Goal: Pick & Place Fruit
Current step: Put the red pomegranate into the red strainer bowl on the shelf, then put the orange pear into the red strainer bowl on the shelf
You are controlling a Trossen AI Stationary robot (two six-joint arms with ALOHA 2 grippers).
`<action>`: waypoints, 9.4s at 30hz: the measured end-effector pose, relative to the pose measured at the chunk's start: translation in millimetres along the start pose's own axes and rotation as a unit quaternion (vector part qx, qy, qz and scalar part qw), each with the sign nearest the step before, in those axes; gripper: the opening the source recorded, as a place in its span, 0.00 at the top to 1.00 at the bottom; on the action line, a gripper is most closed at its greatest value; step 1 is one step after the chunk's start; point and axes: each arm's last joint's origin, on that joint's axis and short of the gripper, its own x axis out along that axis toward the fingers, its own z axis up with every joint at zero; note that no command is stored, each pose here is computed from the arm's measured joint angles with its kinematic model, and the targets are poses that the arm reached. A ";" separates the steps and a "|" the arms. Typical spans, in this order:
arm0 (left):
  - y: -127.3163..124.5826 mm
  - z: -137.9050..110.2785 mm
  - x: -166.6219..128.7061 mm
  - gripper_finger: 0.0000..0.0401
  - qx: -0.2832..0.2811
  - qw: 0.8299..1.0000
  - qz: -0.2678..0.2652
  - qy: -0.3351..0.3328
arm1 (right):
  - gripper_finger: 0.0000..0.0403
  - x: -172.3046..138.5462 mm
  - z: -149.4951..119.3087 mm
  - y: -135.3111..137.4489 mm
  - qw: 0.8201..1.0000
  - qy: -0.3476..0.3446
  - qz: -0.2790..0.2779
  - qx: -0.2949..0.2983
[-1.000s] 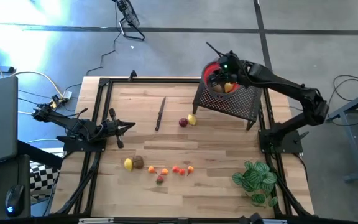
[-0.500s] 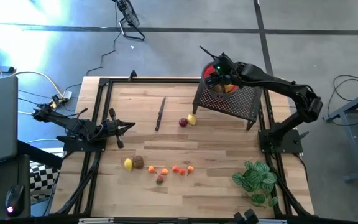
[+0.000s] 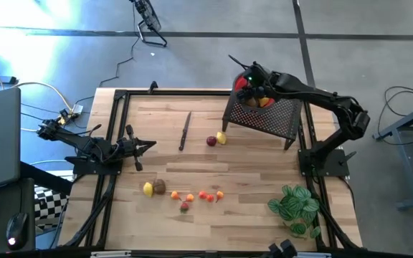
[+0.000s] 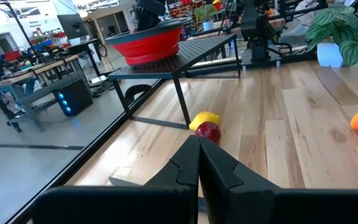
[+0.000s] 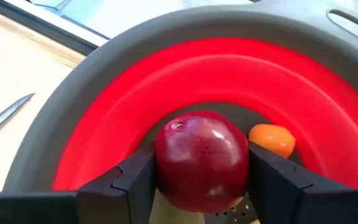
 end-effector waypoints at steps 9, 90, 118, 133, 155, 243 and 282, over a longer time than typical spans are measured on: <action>0.0 0.1 0.0 1.00 0.000 1.000 0.000 0.000 | 0.43 0.0 -0.9 -0.6 1.000 0.003 -0.006 -0.003; 0.0 0.0 -0.1 1.00 -0.067 0.998 -0.001 0.001 | 0.99 -137.0 -170.3 184.7 0.940 0.045 0.323 -0.103; 0.0 -0.8 -0.2 1.00 -0.062 0.998 -0.001 0.006 | 0.97 -85.8 -256.6 255.7 0.847 0.082 0.414 -0.323; -0.1 -1.2 -0.1 1.00 -0.062 0.998 -0.001 0.007 | 0.44 -76.2 -263.0 254.0 0.856 0.083 0.377 -0.344; -0.2 -1.6 -0.1 1.00 -0.061 0.998 -0.001 0.008 | 0.41 -50.3 -273.0 258.6 0.867 0.094 0.344 -0.348; -0.3 -1.9 0.0 1.00 -0.072 0.997 -0.001 0.008 | 0.99 -49.4 -274.4 260.0 0.865 0.104 0.353 -0.341; -0.4 -2.1 0.0 1.00 -0.070 0.998 -0.001 0.009 | 0.99 -134.4 -137.0 178.6 0.907 -0.145 0.271 -0.288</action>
